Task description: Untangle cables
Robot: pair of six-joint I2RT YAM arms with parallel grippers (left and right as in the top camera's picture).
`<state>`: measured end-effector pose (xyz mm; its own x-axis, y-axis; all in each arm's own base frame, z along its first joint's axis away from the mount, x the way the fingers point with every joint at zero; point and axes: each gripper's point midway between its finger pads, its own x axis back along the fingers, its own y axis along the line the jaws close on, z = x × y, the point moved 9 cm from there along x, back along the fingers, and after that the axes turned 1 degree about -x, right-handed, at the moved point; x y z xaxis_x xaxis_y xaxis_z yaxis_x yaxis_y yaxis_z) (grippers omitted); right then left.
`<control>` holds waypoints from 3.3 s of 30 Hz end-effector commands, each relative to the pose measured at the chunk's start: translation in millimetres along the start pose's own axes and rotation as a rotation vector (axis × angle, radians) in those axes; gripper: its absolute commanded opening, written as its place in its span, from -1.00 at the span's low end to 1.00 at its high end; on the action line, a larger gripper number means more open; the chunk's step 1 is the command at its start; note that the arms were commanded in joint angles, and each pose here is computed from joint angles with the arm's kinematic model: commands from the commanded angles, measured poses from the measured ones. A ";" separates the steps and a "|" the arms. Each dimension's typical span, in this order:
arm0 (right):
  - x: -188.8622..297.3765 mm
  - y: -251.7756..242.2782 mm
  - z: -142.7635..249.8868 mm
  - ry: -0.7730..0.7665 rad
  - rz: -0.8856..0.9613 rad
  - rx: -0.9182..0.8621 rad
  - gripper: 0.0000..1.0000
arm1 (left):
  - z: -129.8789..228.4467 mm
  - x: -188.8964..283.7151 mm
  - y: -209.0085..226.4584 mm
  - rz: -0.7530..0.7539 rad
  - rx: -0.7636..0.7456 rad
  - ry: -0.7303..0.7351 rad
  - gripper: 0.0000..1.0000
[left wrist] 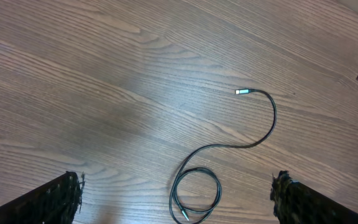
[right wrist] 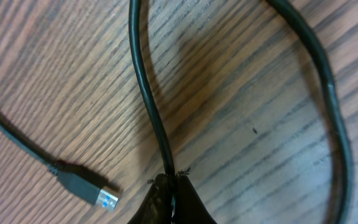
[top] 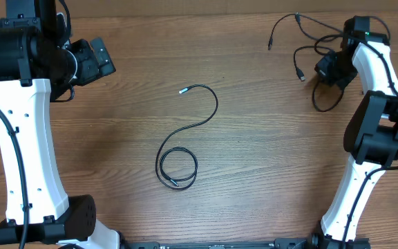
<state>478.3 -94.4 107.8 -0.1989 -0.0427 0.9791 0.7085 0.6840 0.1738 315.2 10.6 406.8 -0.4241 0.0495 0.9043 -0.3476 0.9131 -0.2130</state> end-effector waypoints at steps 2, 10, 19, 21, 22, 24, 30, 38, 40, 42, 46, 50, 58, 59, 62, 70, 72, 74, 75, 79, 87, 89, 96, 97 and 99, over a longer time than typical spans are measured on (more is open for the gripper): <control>-18.5 -3.8 3.4 0.010 0.017 -0.003 -0.92 | 0.0 0.8 -2.1 0.001 -0.025 -0.005 0.99; -20.6 -2.4 1.0 -0.004 0.008 -0.001 -0.92 | 0.0 0.8 -2.1 0.001 -0.025 -0.005 0.99; -33.5 -3.9 1.4 0.007 0.016 -0.003 -0.92 | 0.0 0.8 -2.1 0.001 -0.024 -0.005 1.00; -36.5 -4.3 1.5 0.010 0.018 -0.003 -0.92 | 0.0 0.8 -2.1 0.001 -0.025 -0.005 1.00; -37.2 -4.4 1.6 0.010 0.018 -0.003 -0.92 | 0.0 0.8 -2.1 0.001 -0.025 -0.005 0.99; -37.1 -3.8 0.5 0.004 0.013 -0.003 -0.93 | -0.1 0.8 -2.1 0.002 -0.024 -0.005 0.99; -19.0 -2.5 -13.5 -0.027 -0.005 -0.016 -0.93 | -1.2 0.8 -2.4 0.004 -0.025 -0.012 0.99; 41.2 2.4 -42.7 -0.106 -0.049 -0.041 -0.92 | -2.2 0.8 -2.8 0.006 -0.025 -0.019 0.99; 55.8 4.9 -46.1 -0.121 -0.059 -0.041 -0.92 | -2.2 0.9 -2.8 0.006 -0.026 -0.019 1.00; 69.3 8.0 -48.2 -0.137 -0.069 -0.036 -0.86 | -2.3 0.9 -2.8 0.006 -0.026 -0.020 0.99; 80.5 15.2 -46.9 -0.134 -0.105 -0.026 -0.82 | -3.4 0.9 -3.2 0.009 -0.026 -0.027 1.00; 78.7 30.0 -37.6 -0.078 -0.187 0.000 -0.81 | -4.0 0.7 -3.5 0.010 -0.026 -0.030 0.99; 62.0 65.5 -14.0 -0.088 -0.159 0.183 -0.42 | -5.4 0.3 -4.0 0.013 -0.026 -0.037 0.99; 57.4 67.6 -11.8 -0.095 -0.132 0.194 -0.35 | -5.4 0.2 -4.0 0.013 -0.027 -0.036 0.99; 43.1 75.0 -5.4 -0.103 -0.084 0.219 -0.10 | -5.4 0.2 -4.0 0.013 -0.027 -0.036 0.99; 4.7 83.4 -4.5 -0.094 -0.078 0.243 0.21 | -5.3 0.2 -4.0 0.012 -0.027 -0.036 1.00; -1.3 84.9 -6.7 -0.104 -0.084 0.255 0.18 | -5.3 0.2 -4.0 0.012 -0.026 -0.036 0.99; -5.6 86.3 -8.6 -0.116 -0.088 0.299 0.17 | -5.3 0.2 -4.0 0.012 -0.026 -0.036 1.00; -8.2 86.7 -9.0 -0.119 -0.088 0.324 0.16 | -5.3 0.2 -4.0 0.012 -0.026 -0.036 0.99; -16.9 87.1 -9.9 -0.123 -0.084 0.409 0.10 | -5.3 0.2 -4.0 0.012 -0.026 -0.036 0.99; -19.3 89.4 -12.3 -0.143 -0.091 0.460 -0.11 | -6.7 0.2 -4.5 0.016 -0.027 -0.045 0.99; -21.7 89.4 -11.9 -0.145 -0.090 0.485 -0.16 | -7.0 0.3 -4.6 0.016 -0.027 -0.046 0.99; -28.0 92.3 -6.2 -0.138 -0.088 0.512 -0.39 | -7.2 0.3 -4.7 0.017 -0.027 -0.048 0.99; -29.9 93.0 -4.6 -0.136 -0.088 0.515 -0.41 | -7.4 0.3 -4.8 0.018 -0.027 -0.049 1.00; -32.5 95.1 -0.8 -0.130 -0.087 0.523 -0.41 | -7.5 0.3 -4.8 0.018 -0.027 -0.049 1.00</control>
<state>554.6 -36.7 106.4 -0.3748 -0.0496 0.9258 0.2797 0.9460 0.1639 321.5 10.9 410.0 -0.4647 0.0473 0.8842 -0.3358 0.9146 -0.2254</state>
